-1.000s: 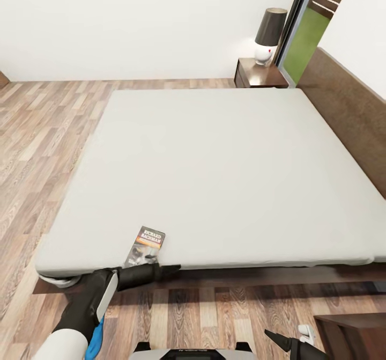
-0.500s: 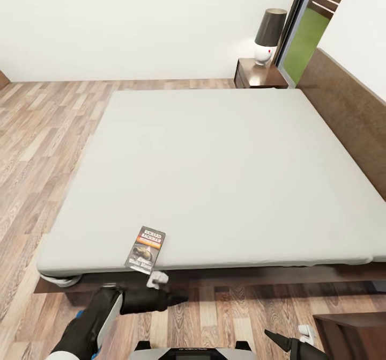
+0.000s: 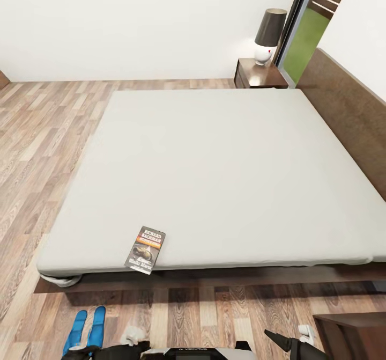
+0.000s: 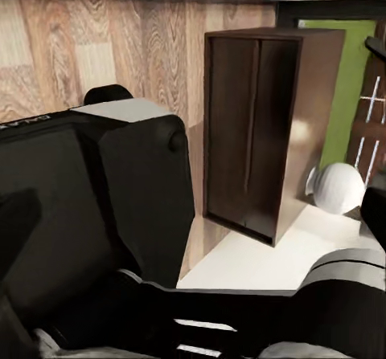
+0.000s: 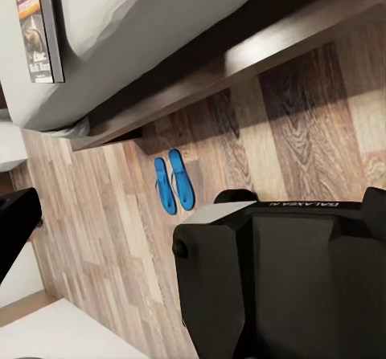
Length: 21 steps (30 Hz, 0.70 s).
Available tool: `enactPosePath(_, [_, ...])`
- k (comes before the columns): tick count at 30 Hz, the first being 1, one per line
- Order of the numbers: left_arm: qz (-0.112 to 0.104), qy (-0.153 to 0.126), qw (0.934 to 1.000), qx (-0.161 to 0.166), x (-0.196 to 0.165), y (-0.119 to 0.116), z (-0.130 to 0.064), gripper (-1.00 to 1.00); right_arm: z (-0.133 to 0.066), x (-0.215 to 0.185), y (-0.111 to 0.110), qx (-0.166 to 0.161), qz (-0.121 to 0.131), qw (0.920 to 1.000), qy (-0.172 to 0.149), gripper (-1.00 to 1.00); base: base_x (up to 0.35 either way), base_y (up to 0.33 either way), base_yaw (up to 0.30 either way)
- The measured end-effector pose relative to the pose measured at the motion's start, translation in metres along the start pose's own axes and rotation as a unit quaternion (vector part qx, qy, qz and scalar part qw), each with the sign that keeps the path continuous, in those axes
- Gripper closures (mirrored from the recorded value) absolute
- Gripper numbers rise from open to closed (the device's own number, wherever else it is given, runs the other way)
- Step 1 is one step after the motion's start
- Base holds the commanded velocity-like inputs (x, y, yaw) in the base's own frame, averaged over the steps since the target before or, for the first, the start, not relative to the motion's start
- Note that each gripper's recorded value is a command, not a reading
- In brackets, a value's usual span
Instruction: In the bedroom, move the book from the bed onto either nightstand, and place the two sandals side by side next to the bed.
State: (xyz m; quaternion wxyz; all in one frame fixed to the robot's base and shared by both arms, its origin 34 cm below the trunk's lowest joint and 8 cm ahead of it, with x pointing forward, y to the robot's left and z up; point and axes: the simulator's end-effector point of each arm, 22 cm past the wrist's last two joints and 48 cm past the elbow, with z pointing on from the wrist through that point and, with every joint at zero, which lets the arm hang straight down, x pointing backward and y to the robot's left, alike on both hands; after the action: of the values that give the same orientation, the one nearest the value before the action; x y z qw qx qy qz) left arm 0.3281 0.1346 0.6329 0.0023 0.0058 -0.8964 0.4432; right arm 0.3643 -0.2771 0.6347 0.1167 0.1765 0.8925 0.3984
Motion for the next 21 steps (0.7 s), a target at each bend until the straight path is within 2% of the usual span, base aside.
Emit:
enactPosePath(6, [-0.008,0.005,0.9992,-0.039,0.032,0.039,-0.026,-1.0,0.0,0.0,0.0,0.0,0.0,1.0,0.0,-1.0,0.0,0.0,0.0])
enactPosePath(9, [-0.007,-0.019,0.9971,-0.073,0.034,0.063,-0.041,-1.0,0.0,0.0,0.0,0.0,0.0,1.0,0.0,-1.0,0.0,0.0,0.0])
enactPosePath(11, [-0.012,-0.047,0.993,-0.108,0.027,0.082,-0.053,-1.0,0.0,0.0,0.0,0.0,0.0,1.0,0.0,-1.0,0.0,0.0,0.0])
enactPosePath(13, [-0.028,-0.084,0.9824,-0.165,0.015,0.112,-0.071,-1.0,0.0,0.0,0.0,0.0,0.0,1.0,0.0,-1.0,0.0,0.0,0.0])
enactPosePath(14, [-0.033,-0.092,0.979,-0.179,0.013,0.119,-0.076,-1.0,0.0,0.0,0.0,0.0,0.0,1.0,0.0,-1.0,0.0,0.0,0.0])
enactPosePath(17, [-0.057,-0.125,0.9596,-0.246,0.005,0.151,-0.098,-1.0,0.003,0.002,0.002,-0.002,0.001,1.0,0.0,-1.0,0.0,0.0,0.0])
enactPosePath(21, [-0.059,-0.129,0.9568,-0.254,0.004,0.154,-0.101,-1.0,0.004,0.003,0.003,-0.004,0.002,1.0,0.001,-1.0,0.0,0.0,0.0])
